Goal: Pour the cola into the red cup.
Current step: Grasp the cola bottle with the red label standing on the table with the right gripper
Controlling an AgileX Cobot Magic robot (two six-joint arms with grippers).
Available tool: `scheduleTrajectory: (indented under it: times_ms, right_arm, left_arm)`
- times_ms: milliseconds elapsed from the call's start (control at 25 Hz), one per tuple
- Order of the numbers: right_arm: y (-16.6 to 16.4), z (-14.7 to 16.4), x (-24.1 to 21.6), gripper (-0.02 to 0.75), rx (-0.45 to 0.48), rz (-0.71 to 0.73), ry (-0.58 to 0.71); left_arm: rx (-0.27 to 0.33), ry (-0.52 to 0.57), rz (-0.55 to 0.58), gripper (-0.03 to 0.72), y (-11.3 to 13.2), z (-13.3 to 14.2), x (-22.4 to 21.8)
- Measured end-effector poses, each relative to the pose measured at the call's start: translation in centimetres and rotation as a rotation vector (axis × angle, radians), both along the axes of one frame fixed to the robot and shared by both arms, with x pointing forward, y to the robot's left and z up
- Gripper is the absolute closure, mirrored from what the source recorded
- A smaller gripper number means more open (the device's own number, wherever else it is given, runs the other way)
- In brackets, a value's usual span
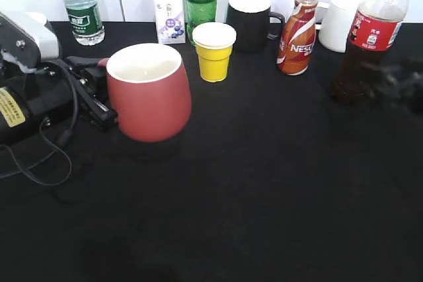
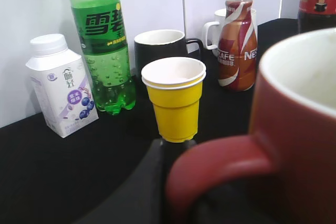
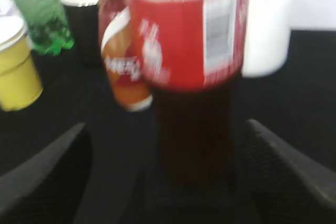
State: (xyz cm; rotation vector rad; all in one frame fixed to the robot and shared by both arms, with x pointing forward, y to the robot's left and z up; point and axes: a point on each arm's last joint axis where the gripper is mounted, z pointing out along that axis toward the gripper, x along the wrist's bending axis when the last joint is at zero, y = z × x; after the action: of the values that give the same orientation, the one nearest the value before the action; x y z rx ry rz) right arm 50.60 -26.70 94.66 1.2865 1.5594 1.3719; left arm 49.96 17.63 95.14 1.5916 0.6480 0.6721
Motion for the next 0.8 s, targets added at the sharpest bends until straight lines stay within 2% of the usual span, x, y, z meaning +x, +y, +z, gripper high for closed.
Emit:
scheduleTrajectory:
  times_ms: [200,360,640,720,800]
  right_arm:
    - [0.0,-0.3,3.7,0.066,-0.013,-0.009,-0.028]
    - [0.1,0.9,5.3,0.066,-0.015,-0.005,-0.083]
    - [0.4,0.8,7.5,0.07,-0.036,0.035,-0.114]
    - [0.5,0.8,7.8,0.104,-0.037,0.038,-0.118]
    - [0.5,0.7,7.8,0.186,-0.04,0.041,-0.117]
  left_arm:
    - [0.001,0.001,0.0,0.633,0.0,0.0,0.0]
    - [0.004,0.002,-0.003,0.633,0.0,0.0,0.0]
    - [0.013,-0.001,-0.022,0.631,-0.1,-0.1,-0.1]
    - [0.013,-0.001,-0.022,0.631,-0.1,-0.1,-0.1]
    - [0.013,-0.002,-0.023,0.631,-0.1,-0.1,-0.1]
